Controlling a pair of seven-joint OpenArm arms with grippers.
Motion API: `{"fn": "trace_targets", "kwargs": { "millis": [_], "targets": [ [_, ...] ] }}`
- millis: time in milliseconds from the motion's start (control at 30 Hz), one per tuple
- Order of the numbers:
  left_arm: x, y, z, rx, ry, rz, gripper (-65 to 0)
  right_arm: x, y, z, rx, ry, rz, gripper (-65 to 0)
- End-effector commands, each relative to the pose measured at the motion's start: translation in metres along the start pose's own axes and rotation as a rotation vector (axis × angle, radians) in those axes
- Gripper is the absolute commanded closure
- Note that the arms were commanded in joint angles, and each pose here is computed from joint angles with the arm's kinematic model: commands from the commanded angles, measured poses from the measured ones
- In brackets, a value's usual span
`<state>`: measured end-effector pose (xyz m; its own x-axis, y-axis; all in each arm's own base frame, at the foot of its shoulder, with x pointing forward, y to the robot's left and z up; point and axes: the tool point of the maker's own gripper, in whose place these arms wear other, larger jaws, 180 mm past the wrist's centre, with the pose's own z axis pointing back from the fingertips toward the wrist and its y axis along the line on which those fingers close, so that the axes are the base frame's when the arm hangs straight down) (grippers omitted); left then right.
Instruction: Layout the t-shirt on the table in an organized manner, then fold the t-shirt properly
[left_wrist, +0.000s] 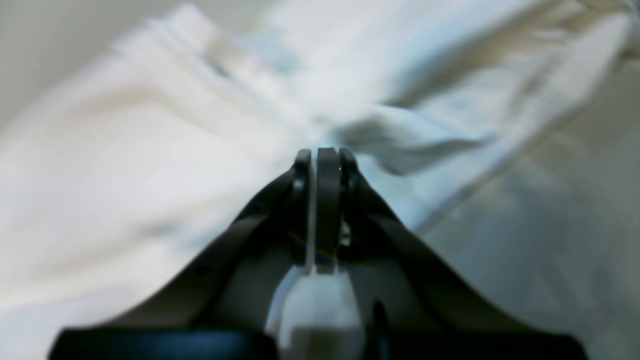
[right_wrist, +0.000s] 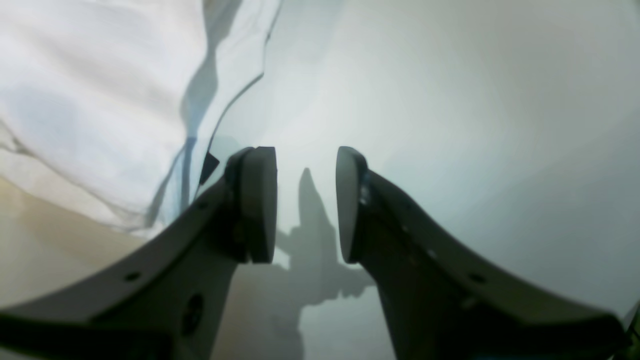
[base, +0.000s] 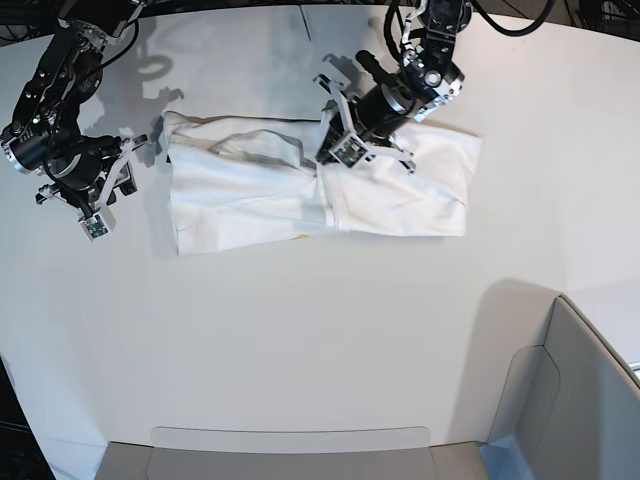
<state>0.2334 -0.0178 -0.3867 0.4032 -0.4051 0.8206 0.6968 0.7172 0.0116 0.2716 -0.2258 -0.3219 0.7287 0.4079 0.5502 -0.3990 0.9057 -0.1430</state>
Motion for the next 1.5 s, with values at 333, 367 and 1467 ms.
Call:
{"fn": "trace_targets", "kwargs": {
  "millis": [333, 367, 1467],
  "targets": [
    [0.045, 0.008, -0.007, 0.016, -0.117, -0.014, -2.0, 0.001, -0.022, 0.012, -0.063, -0.029, -0.026, -20.6],
    [0.054, 0.011, -0.003, 0.027, -0.141, -0.026, -2.0, 0.000, -0.027, 0.015, -0.074, -0.034, -0.041, -20.6],
    [0.052, 0.083, 0.048, 0.273, -0.162, 0.012, -17.4, -0.026, 0.018, -0.039, 0.380, -0.136, -0.405, -30.7]
  ]
}}
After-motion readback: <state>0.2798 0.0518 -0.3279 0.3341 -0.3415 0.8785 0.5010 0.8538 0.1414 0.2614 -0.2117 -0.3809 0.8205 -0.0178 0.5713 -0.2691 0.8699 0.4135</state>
